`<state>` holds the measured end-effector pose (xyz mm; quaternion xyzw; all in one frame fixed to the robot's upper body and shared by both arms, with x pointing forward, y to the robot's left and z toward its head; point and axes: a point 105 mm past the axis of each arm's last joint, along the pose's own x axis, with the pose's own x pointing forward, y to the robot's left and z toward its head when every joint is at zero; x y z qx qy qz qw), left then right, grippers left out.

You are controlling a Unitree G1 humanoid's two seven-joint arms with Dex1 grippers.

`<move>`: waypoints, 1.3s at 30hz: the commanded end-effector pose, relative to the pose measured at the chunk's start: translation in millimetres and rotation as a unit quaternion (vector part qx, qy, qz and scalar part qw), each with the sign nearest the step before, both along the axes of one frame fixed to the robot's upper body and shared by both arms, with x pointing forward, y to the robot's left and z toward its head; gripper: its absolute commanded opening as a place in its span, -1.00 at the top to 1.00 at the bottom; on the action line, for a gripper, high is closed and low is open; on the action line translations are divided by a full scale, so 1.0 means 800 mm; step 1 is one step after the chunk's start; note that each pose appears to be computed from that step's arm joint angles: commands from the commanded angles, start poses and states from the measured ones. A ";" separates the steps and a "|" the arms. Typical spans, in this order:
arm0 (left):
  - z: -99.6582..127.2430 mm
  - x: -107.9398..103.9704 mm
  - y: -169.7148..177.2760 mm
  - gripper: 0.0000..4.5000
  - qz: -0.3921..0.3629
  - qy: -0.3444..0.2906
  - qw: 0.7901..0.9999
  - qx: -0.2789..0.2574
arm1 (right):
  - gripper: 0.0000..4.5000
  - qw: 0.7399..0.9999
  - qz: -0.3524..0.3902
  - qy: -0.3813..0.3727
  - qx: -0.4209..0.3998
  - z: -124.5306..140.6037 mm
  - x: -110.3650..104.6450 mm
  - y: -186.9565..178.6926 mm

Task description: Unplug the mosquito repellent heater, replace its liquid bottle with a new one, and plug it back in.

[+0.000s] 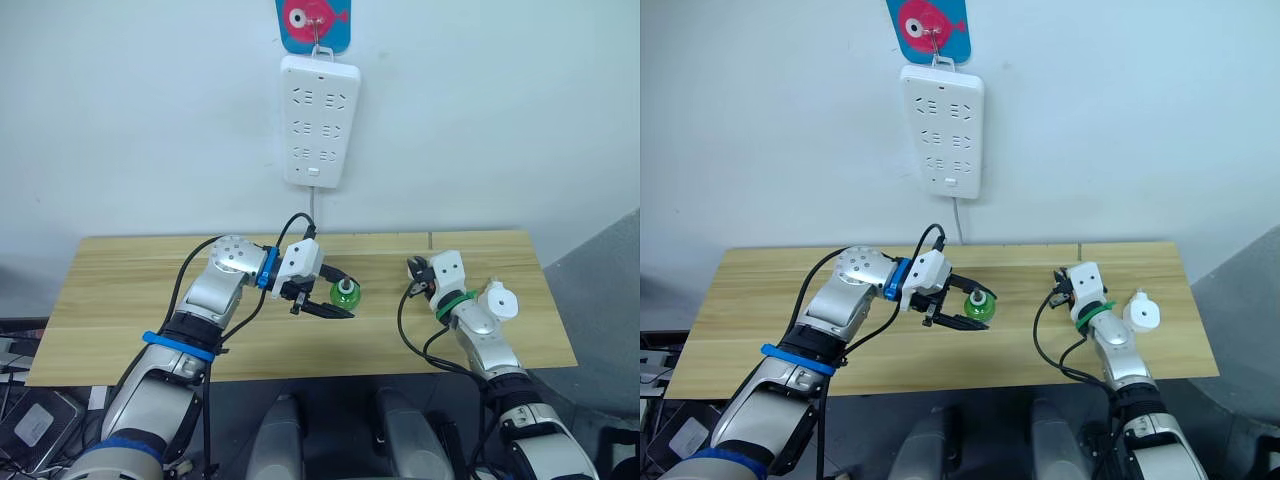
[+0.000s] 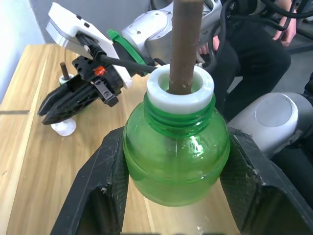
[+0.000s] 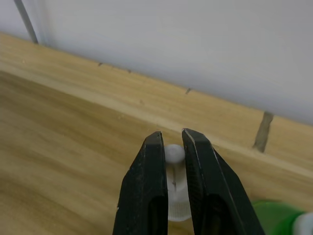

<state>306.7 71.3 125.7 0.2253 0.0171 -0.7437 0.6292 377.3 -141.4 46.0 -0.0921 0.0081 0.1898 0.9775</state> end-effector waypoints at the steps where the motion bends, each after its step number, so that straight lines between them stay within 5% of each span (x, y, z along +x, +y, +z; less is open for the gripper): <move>1: 0.013 -0.003 -0.002 0.00 -0.006 -0.016 1.000 -0.014 | 0.77 1.000 -0.009 -0.007 0.016 0.003 0.000 -0.010; 7: 0.012 -0.003 -0.005 0.00 -0.009 -0.016 1.000 -0.015 | -0.08 0.998 0.038 -0.042 0.020 0.029 -0.010 -0.001; 12: 0.011 0.002 -0.005 0.00 -0.008 -0.022 1.000 -0.011 | -0.83 0.990 0.108 -0.079 0.040 0.102 -0.040 0.016; 16: 0.010 0.002 -0.005 0.00 -0.009 -0.023 1.000 -0.012 | -0.83 0.976 0.202 -0.051 0.058 0.136 -0.082 0.039; 20: 0.011 0.003 -0.008 0.00 -0.016 -0.027 0.999 -0.014 | -0.42 0.948 0.316 0.007 0.028 0.157 -0.136 0.059; 24: 0.016 0.006 -0.013 0.00 -0.021 -0.033 0.999 -0.020 | -0.42 0.928 0.370 0.037 0.024 0.166 -0.165 0.079; 39: 0.028 0.002 -0.025 0.00 -0.026 -0.012 0.998 -0.050 | -0.42 0.934 0.356 0.028 0.023 0.153 -0.144 0.116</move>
